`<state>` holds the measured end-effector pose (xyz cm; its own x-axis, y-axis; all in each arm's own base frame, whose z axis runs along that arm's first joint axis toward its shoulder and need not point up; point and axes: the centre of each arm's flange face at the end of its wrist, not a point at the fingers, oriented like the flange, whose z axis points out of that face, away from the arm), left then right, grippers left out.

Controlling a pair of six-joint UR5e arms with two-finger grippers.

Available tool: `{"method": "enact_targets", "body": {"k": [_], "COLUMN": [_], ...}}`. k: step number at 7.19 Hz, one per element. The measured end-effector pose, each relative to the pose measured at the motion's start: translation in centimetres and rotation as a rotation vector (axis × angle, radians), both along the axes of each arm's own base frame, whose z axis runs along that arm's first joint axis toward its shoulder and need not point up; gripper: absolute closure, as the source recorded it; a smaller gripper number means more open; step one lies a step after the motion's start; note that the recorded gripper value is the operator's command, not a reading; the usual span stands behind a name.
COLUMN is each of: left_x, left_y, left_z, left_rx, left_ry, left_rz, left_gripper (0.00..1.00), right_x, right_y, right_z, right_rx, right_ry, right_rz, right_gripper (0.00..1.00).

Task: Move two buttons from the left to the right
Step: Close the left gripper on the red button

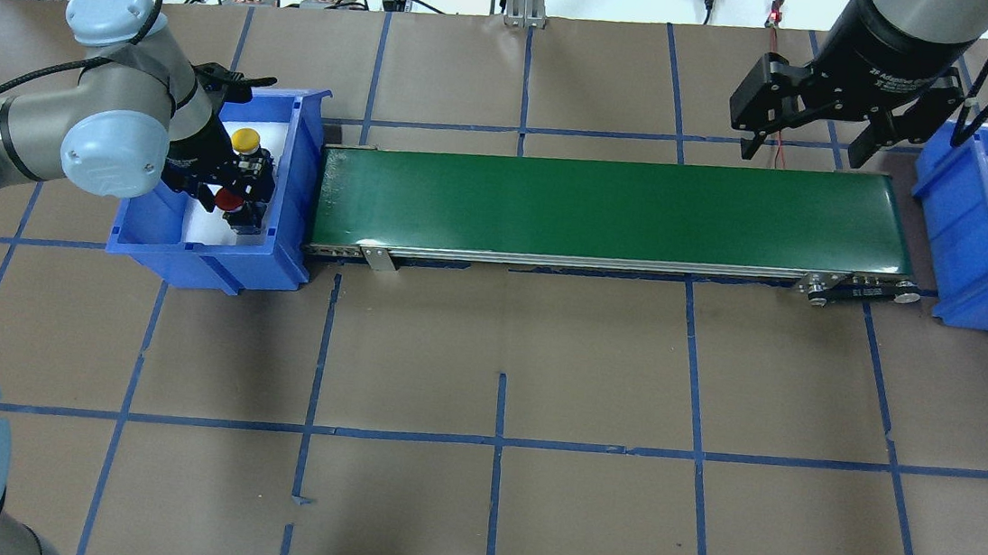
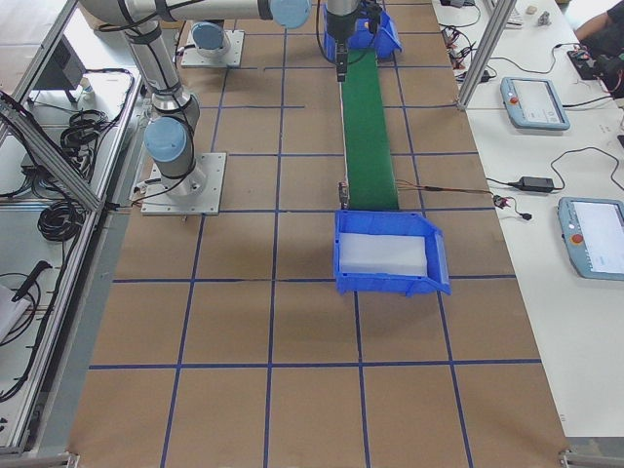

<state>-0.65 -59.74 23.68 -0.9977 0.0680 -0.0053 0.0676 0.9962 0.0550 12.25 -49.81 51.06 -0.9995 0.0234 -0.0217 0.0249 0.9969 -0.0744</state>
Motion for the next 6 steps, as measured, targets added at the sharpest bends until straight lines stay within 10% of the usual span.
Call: {"method": "enact_targets", "body": {"k": [3,6], "left_x": [-0.14,-0.78], "left_y": [-0.22,-0.19], "left_z": [0.36,0.43], "left_rx": [0.0,0.001], "left_ry": [0.0,-0.004], "left_rz": [0.006,0.011], "left_gripper": [0.32,0.68], "right_x": [0.08,0.1], "right_y": [0.12,0.12], "right_z": [-0.03,-0.2], "right_rx": [0.005,0.01], "right_ry": [0.002,0.001], "right_rz": [0.005,0.008], "right_gripper": [0.0,0.0]}}
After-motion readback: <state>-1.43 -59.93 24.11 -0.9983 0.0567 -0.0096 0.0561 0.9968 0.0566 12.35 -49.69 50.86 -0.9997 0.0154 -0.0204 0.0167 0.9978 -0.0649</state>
